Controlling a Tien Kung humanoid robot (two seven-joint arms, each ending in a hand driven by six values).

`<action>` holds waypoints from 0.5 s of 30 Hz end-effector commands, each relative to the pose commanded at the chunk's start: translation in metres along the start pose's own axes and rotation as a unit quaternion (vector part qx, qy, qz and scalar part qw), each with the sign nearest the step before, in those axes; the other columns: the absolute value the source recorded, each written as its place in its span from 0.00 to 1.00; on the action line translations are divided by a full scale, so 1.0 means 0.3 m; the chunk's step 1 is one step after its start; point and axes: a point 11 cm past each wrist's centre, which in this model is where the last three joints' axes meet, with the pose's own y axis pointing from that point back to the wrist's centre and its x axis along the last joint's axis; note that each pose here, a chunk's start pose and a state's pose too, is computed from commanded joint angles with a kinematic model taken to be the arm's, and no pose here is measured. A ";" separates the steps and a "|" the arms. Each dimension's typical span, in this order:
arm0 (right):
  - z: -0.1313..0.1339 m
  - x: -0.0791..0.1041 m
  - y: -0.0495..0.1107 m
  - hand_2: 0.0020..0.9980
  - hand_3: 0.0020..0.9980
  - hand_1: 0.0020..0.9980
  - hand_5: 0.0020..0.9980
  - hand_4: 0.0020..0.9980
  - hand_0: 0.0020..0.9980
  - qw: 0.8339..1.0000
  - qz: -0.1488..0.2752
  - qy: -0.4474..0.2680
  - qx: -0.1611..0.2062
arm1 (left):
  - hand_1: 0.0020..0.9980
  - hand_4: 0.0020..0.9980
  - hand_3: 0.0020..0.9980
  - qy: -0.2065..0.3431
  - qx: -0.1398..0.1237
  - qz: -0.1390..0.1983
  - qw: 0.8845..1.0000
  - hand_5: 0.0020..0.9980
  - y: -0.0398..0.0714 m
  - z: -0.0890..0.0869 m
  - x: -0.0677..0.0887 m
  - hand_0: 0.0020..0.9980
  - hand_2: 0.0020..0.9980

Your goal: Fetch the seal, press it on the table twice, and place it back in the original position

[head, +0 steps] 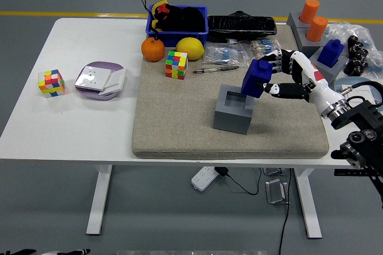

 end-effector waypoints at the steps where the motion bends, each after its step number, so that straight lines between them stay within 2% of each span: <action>1: 0.000 -0.009 -0.005 0.36 0.36 0.35 0.00 0.65 0.49 1.000 -0.004 0.000 0.000 | 0.82 0.81 0.84 0.000 0.000 0.000 1.000 0.40 0.000 0.000 0.000 0.82 0.79; 7: 0.010 -0.071 -0.040 0.36 0.36 0.35 0.00 0.65 0.49 1.000 -0.026 -0.001 -0.005 | 0.82 0.81 0.84 0.000 0.001 0.000 1.000 0.40 0.000 -0.001 -0.001 0.82 0.79; 15: 0.024 -0.096 -0.065 0.36 0.36 0.35 0.00 0.65 0.49 0.999 -0.033 0.002 -0.011 | 0.82 0.80 0.84 -0.003 0.002 0.000 1.000 0.40 0.000 -0.002 0.000 0.82 0.79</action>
